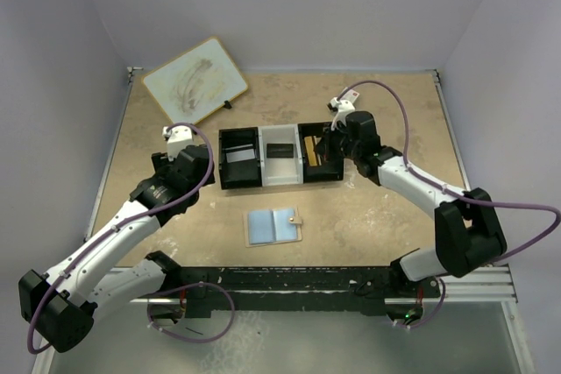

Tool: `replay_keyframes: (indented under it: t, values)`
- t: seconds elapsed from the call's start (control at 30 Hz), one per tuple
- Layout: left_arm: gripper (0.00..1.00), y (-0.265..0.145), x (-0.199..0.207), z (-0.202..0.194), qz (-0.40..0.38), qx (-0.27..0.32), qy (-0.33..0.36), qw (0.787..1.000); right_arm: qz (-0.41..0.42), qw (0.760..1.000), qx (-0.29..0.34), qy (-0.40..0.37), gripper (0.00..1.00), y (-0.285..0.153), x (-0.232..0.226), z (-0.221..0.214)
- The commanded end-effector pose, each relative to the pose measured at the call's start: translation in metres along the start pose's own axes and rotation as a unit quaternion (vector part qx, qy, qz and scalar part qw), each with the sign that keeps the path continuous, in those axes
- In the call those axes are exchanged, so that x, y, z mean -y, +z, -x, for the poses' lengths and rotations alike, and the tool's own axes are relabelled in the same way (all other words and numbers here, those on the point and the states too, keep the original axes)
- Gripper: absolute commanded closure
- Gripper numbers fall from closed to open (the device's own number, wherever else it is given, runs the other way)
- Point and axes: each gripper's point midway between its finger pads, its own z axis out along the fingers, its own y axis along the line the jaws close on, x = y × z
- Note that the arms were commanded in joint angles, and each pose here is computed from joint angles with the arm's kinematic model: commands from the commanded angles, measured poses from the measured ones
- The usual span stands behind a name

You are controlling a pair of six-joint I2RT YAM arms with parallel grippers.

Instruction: Take the credit cards out of the card holder

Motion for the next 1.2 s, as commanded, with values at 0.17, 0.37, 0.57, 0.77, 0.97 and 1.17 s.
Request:
replay_keyframes:
  t: [0.17,0.37,0.57,0.77,0.97,1.17]
  values:
    - [0.21,-0.001,0.000,0.010,-0.002,0.014,-0.006,1.000,-0.054,0.964,0.095,-0.242,1.00,-0.013,0.023,0.056]
    - [0.21,-0.002,0.000,0.011,-0.004,0.015,-0.008,1.000,-0.044,0.915,0.065,-0.396,1.00,0.004,0.030,0.044]
    - [0.21,-0.002,0.001,0.010,-0.007,0.014,-0.007,1.000,-0.033,0.857,0.081,-0.508,1.00,0.006,0.030,0.044]
    - [0.21,-0.003,-0.001,0.011,-0.005,0.016,-0.009,1.000,-0.020,0.834,0.044,-0.550,1.00,0.015,0.038,0.027]
    - [0.21,-0.003,0.001,0.011,-0.008,0.016,-0.008,1.000,0.002,0.824,0.047,-0.565,1.00,0.023,0.031,0.028]
    - [0.22,-0.006,-0.005,0.014,0.002,0.021,-0.013,1.000,0.016,0.822,-0.009,-0.569,1.00,0.041,0.040,0.018]
